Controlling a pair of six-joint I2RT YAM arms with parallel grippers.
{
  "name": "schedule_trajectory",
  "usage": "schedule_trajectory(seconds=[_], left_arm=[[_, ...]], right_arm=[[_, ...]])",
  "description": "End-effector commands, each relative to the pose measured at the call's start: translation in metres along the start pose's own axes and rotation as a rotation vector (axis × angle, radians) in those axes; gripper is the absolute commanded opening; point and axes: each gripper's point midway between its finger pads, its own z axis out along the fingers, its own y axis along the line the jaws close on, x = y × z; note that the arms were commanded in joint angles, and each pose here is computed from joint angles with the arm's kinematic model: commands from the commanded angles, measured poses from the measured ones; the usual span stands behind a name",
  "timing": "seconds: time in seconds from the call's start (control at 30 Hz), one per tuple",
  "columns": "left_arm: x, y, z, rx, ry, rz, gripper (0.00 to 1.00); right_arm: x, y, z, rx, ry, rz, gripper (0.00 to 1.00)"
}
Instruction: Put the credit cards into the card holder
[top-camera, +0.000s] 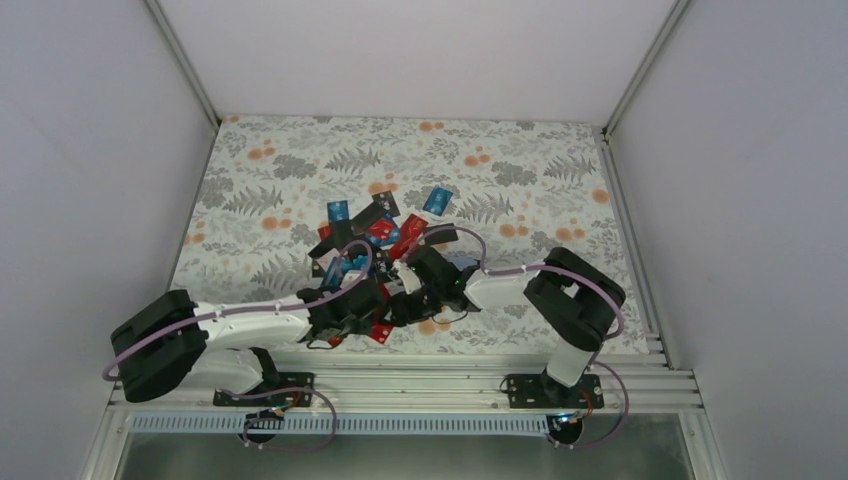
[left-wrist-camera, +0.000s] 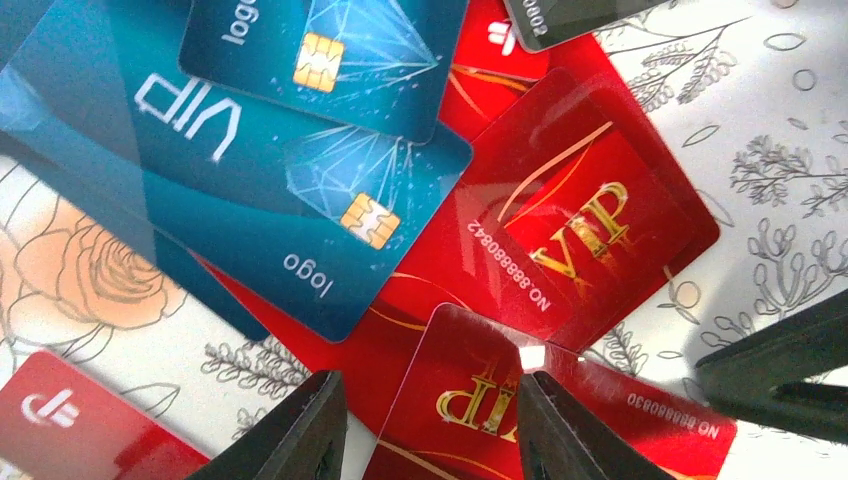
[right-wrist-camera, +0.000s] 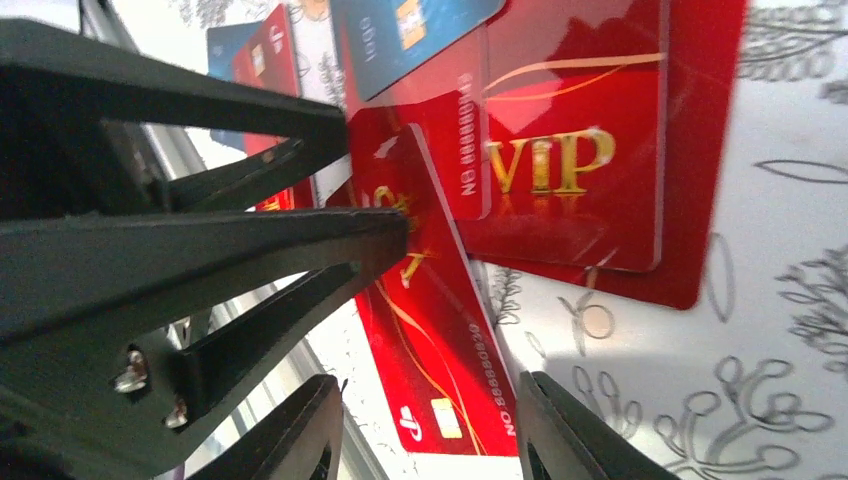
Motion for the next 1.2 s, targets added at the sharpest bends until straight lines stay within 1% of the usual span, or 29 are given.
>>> schedule_trajectory(seconds=[0.0, 0.17, 0.33, 0.43, 0.57, 0.77, 0.9, 1.03, 1.17], left_arm=[[0.006, -0.004, 0.007, 0.041, 0.007, 0.038, 0.44], [0.01, -0.01, 0.009, 0.08, 0.019, 0.072, 0.4], [0.017, -0.022, 0.005, 0.182, 0.037, 0.089, 0.39], [0.026, -0.032, 0.003, 0.249, 0.061, 0.137, 0.38], [0.03, -0.033, 0.003, 0.251, 0.065, 0.18, 0.38], [0.03, -0.037, 0.003, 0.254, 0.066, 0.188, 0.38], [0.029, -0.038, 0.002, 0.254, 0.067, 0.187, 0.38], [0.029, -0.038, 0.001, 0.245, 0.072, 0.18, 0.38], [0.031, -0.037, -0.001, 0.234, 0.084, 0.163, 0.38]], right_arm=[[0.012, -0.004, 0.006, -0.037, 0.043, -0.03, 0.46], [0.03, -0.005, 0.006, -0.061, 0.091, -0.025, 0.44], [0.048, -0.01, -0.002, -0.049, 0.115, -0.005, 0.45], [0.061, -0.014, -0.004, -0.052, 0.133, 0.008, 0.45], [0.071, -0.019, -0.007, -0.051, 0.138, 0.027, 0.45], [0.069, -0.009, -0.024, -0.035, 0.1, 0.039, 0.47], [0.084, -0.013, -0.035, -0.013, 0.108, 0.117, 0.49], [0.105, -0.003, -0.042, -0.074, 0.138, 0.209, 0.51], [0.111, 0.015, -0.048, -0.129, 0.118, 0.289, 0.55]])
